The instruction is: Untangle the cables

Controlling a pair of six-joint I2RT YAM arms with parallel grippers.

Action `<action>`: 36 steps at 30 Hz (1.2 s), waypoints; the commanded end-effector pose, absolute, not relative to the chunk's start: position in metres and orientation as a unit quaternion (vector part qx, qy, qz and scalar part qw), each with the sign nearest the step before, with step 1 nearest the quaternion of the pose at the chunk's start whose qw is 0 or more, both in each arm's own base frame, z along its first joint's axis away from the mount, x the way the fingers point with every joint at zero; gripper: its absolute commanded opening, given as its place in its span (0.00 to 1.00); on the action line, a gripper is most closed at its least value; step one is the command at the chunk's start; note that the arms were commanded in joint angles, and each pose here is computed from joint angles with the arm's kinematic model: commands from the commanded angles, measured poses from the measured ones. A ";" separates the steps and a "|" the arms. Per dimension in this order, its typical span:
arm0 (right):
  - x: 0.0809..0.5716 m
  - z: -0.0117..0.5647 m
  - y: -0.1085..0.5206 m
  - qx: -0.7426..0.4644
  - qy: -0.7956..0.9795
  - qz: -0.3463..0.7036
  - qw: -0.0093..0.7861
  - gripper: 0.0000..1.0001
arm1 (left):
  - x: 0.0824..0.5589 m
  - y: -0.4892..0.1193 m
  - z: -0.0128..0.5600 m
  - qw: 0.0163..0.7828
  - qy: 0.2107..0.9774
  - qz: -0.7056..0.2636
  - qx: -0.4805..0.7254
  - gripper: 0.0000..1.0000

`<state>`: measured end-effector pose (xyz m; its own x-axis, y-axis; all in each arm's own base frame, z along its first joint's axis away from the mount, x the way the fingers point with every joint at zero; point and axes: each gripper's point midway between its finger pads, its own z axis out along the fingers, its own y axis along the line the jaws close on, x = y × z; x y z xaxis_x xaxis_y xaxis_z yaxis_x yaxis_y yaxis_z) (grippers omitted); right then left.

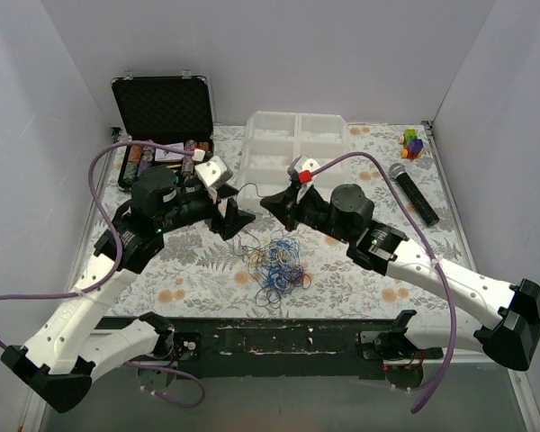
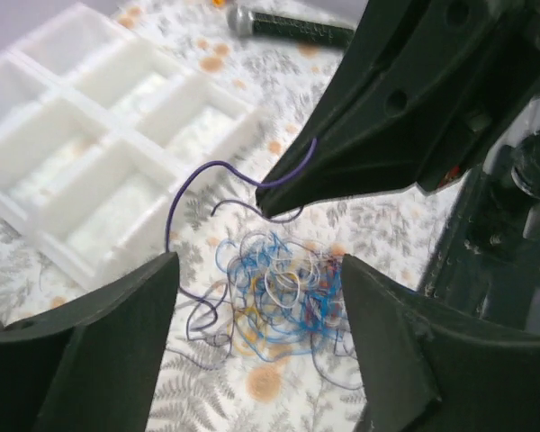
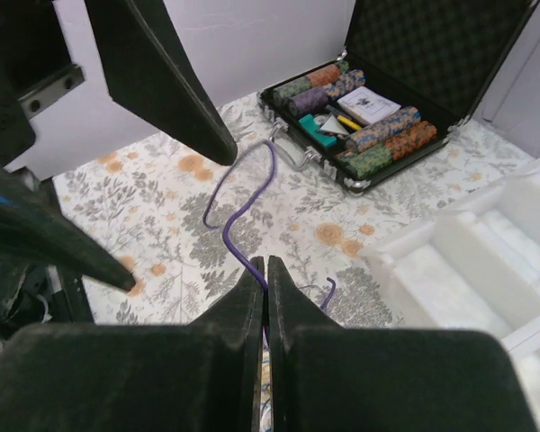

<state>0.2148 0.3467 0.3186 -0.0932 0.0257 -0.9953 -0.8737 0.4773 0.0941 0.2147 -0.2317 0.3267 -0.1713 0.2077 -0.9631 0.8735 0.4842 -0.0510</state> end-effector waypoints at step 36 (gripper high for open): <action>0.420 0.580 0.323 -0.177 0.479 0.103 0.854 0.01 | 0.214 -0.140 0.482 0.759 0.577 -0.166 0.253 0.98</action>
